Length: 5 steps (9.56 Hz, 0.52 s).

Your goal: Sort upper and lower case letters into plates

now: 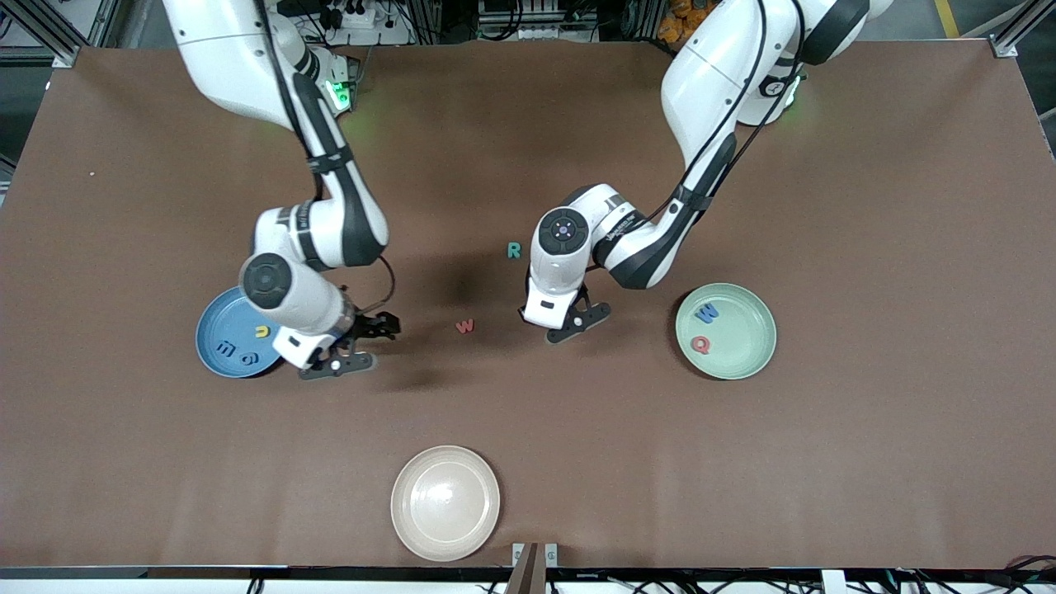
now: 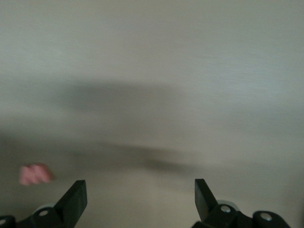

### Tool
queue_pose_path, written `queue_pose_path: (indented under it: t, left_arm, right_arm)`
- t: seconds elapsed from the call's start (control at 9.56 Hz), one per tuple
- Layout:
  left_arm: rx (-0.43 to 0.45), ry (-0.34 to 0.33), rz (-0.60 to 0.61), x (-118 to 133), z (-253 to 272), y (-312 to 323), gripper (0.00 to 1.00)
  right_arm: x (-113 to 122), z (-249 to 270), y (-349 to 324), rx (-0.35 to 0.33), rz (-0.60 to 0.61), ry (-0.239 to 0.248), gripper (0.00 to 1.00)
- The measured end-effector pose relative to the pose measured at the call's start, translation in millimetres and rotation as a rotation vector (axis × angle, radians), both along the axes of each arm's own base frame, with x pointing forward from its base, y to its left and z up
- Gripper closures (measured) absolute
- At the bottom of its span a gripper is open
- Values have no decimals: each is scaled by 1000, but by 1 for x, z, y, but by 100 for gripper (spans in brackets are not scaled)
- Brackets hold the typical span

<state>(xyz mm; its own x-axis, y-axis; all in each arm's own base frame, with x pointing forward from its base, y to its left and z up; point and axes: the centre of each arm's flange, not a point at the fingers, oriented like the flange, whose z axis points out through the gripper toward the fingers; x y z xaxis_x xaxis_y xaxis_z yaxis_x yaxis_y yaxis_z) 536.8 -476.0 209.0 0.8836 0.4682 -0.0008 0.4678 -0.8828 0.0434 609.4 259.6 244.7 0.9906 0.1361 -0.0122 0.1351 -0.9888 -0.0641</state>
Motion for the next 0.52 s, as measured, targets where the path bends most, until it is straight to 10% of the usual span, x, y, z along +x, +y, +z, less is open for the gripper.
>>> queue_pose_path:
  t: [0.52]
  left_arm:
    - [74,96,-266,31,2,110,64]
  right_arm:
    - [-39,-30,108,-25,12,-22,0]
